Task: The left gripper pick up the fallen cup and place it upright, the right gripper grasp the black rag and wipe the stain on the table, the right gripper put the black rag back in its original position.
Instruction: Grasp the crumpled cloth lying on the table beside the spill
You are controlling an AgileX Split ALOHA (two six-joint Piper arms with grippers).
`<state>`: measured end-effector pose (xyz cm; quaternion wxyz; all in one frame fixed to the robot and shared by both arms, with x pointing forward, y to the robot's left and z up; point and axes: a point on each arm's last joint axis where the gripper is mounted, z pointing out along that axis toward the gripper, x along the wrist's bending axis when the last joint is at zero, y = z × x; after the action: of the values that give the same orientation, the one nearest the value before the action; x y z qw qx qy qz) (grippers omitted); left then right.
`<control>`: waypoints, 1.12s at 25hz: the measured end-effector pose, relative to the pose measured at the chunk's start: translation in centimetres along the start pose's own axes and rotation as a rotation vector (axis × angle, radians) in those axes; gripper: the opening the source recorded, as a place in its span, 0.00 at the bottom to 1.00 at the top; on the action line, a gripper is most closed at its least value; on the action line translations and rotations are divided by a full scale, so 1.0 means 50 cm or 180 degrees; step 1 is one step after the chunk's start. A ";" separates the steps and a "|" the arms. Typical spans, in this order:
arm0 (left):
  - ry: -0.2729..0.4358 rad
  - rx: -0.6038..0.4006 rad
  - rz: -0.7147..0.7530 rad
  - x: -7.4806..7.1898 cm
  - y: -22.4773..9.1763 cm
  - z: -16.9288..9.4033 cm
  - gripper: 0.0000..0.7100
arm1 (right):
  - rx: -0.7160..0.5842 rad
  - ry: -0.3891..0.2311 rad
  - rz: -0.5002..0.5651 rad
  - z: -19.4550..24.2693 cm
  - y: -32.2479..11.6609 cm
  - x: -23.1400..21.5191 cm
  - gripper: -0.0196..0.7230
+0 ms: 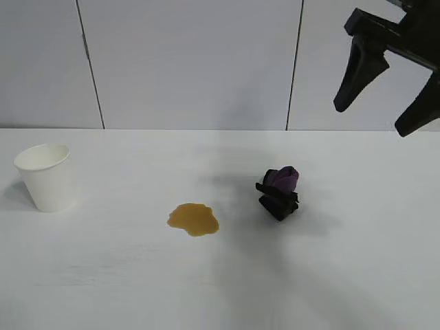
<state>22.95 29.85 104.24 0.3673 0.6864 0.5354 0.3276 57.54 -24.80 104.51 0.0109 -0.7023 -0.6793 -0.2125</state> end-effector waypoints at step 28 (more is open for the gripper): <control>0.0001 -0.0008 0.0000 0.000 0.000 0.000 0.93 | 0.0223 -0.0083 0.0096 0.314 0.081 0.066 0.67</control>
<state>22.97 29.85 104.26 0.3681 0.6859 0.5350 0.3283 65.86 -17.22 92.36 0.0298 -0.7144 -0.6758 -0.1792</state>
